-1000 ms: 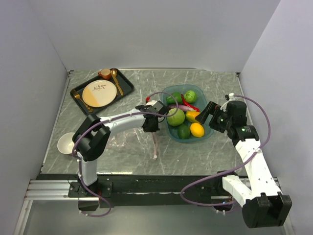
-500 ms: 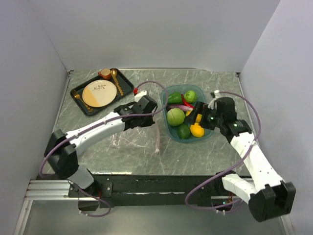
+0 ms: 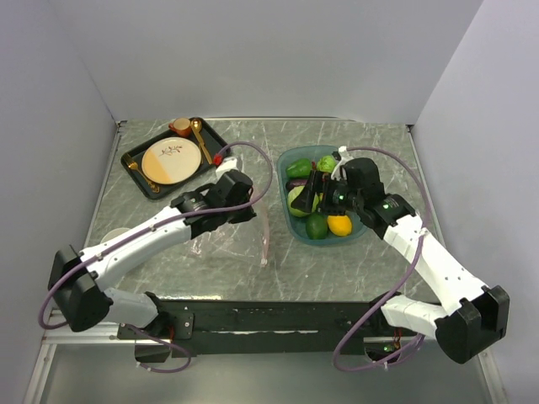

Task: Place the food in the zip-top bag and seal the zipper
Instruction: Open the zipper of the food storage bag at the center of the board.

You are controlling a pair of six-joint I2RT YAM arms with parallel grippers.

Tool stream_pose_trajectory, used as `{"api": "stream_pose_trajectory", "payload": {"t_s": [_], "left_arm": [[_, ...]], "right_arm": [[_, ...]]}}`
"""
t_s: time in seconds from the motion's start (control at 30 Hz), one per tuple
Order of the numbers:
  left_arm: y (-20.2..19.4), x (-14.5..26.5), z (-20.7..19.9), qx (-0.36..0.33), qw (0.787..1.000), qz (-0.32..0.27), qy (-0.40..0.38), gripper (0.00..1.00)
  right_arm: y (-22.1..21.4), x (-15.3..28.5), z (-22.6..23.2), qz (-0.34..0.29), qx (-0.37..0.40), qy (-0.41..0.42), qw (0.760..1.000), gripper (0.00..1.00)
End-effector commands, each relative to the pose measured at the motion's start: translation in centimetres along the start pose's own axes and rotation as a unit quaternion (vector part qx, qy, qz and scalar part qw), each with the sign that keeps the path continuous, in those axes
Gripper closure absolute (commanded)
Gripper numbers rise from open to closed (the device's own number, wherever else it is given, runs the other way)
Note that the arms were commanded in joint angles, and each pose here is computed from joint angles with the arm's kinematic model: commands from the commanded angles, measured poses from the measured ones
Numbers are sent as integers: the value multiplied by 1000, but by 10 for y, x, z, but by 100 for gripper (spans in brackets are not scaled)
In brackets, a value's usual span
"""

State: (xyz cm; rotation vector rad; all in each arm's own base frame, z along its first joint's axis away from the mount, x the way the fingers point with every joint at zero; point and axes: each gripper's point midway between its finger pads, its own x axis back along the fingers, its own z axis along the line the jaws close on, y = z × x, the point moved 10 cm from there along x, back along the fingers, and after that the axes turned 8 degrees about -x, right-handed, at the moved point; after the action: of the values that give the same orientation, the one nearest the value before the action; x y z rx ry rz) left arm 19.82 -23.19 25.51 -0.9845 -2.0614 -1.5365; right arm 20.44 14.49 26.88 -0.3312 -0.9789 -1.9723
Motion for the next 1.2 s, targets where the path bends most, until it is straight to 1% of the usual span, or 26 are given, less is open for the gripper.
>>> {"api": "stream_pose_trajectory", "payload": {"t_s": [0.0, 0.2, 0.4, 0.57, 0.7, 1.0, 1.1, 1.17], "left_arm": [[9, 13, -7, 21, 999, -31, -39, 99], [10, 14, -7, 27, 999, -33, -34, 99], [11, 27, -7, 33, 997, -45, -52, 99], [11, 37, -5, 29, 995, -54, -77, 99], [8, 38, -4, 24, 995, -45, -84, 99], [8, 47, 1, 26, 994, -52, -90, 99], [7, 50, 0, 29, 993, -54, -103, 99], [6, 51, 0, 30, 992, -53, -110, 99]], "right_arm": [[7, 1, 17, -20, 13, 37, 999, 0], [13, -3, 17, -8, 27, 12, 1000, 0], [16, 2, 32, -16, 27, 44, 999, 0], [13, -1, 38, -5, 35, 58, 998, 4], [8, -5, 44, -1, 42, 64, 997, 4], [-8, -23, 60, 44, 73, 99, 991, 4], [-11, -27, 58, 30, 78, 74, 994, 4], [-11, -29, 58, 25, 81, 79, 993, 4]]}}
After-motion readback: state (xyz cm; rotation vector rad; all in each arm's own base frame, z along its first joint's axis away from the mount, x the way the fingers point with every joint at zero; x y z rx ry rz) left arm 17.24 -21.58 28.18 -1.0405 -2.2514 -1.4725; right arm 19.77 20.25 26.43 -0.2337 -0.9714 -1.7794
